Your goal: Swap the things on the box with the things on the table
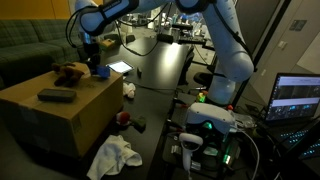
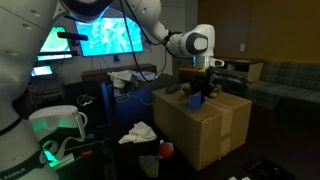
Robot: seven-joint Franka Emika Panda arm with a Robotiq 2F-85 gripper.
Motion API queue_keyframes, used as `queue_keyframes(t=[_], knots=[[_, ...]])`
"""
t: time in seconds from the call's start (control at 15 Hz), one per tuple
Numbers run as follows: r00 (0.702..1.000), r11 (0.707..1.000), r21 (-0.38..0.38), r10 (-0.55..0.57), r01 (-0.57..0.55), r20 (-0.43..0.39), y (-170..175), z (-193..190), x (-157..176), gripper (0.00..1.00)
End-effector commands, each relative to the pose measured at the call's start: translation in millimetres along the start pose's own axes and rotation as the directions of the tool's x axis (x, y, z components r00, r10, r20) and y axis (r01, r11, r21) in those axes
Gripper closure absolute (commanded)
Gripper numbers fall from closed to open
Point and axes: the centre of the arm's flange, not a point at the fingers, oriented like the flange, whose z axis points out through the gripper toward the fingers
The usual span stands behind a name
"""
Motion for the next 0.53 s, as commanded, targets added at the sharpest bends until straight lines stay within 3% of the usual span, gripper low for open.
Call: queue_keyframes(t=[0.0, 0.33, 0.47], knots=[[0.999, 1.000, 0.002, -0.003, 0.003, -0.036, -3.1, -18.8, 10.4, 0.39], [0.997, 1.000, -0.007, -0.002, 0.002, -0.083, -4.9, -43.9, 11.7, 0.02], [0.994, 1.000, -0.011, -0.003, 0.002, -0.110, -7.2, -55.7, 12.6, 0.00]])
